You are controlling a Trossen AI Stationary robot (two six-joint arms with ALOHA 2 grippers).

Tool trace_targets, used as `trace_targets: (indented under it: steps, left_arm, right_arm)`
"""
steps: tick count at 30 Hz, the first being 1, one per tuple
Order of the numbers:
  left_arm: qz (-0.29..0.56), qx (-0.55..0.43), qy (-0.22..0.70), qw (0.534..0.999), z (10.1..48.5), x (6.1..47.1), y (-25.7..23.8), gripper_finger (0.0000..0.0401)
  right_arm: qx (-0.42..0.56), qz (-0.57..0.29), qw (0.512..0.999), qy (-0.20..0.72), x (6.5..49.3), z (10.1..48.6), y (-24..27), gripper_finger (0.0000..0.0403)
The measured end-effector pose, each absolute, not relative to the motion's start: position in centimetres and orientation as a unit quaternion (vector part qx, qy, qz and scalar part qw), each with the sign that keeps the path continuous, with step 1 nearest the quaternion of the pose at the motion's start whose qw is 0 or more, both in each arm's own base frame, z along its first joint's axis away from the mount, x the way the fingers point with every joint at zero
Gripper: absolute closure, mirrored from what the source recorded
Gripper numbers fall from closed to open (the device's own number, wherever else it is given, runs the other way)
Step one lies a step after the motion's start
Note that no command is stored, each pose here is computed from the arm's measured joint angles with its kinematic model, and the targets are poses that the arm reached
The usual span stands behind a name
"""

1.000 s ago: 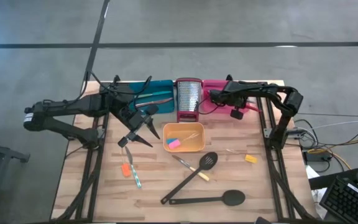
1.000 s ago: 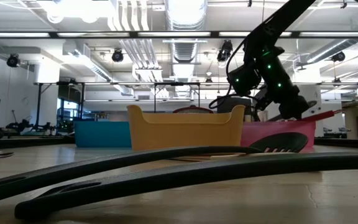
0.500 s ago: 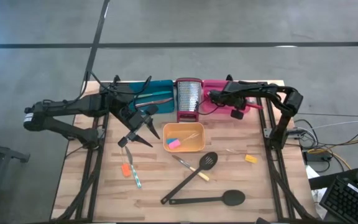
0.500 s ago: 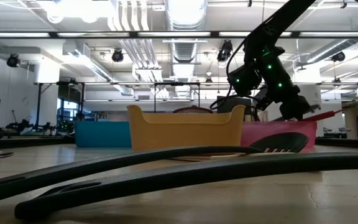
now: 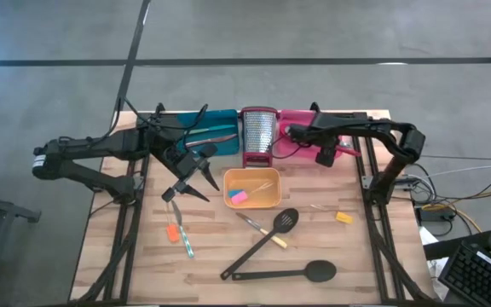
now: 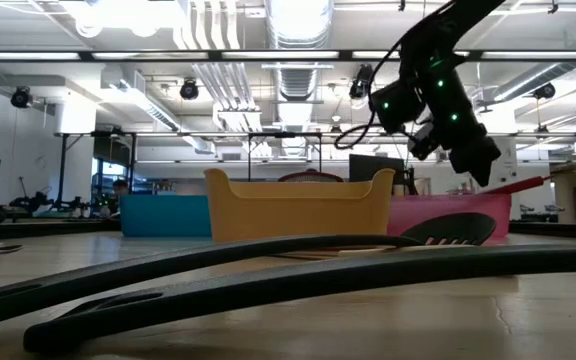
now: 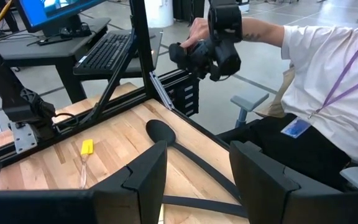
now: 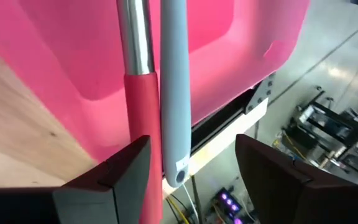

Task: Pick & Place Kitchen Items
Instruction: Put the yellow spatula into the yellow bin

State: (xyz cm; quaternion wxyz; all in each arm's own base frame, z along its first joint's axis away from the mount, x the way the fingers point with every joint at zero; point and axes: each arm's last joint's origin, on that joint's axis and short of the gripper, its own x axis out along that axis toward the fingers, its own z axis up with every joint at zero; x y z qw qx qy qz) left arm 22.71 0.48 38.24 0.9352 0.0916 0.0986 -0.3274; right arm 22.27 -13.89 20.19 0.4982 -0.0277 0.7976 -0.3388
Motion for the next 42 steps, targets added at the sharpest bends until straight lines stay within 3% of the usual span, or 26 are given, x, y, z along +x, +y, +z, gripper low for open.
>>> trace_targets:
  steps: [15,27,33,42]
  left_arm:
    - [-0.327,0.094,0.092,0.936,38.4,22.8,0.5,0.0222]
    - [-0.325,0.085,0.093,0.937,38.4,22.8,0.5,0.0222]
    - [-0.325,0.084,0.091,0.937,38.6,22.3,0.4,0.0222]
    - [-0.327,0.074,0.111,0.935,38.1,22.3,0.4,0.0222]
  right_arm:
    - [0.113,-0.321,0.683,0.647,20.6,27.1,-10.0,0.0210]
    - [0.096,-0.251,0.797,0.541,21.6,32.7,-1.7,0.0263]
    - [0.086,-0.212,0.817,0.529,21.9,33.6,2.9,0.0302]
    - [0.090,-0.238,0.765,0.591,21.4,31.3,8.2,0.0357]
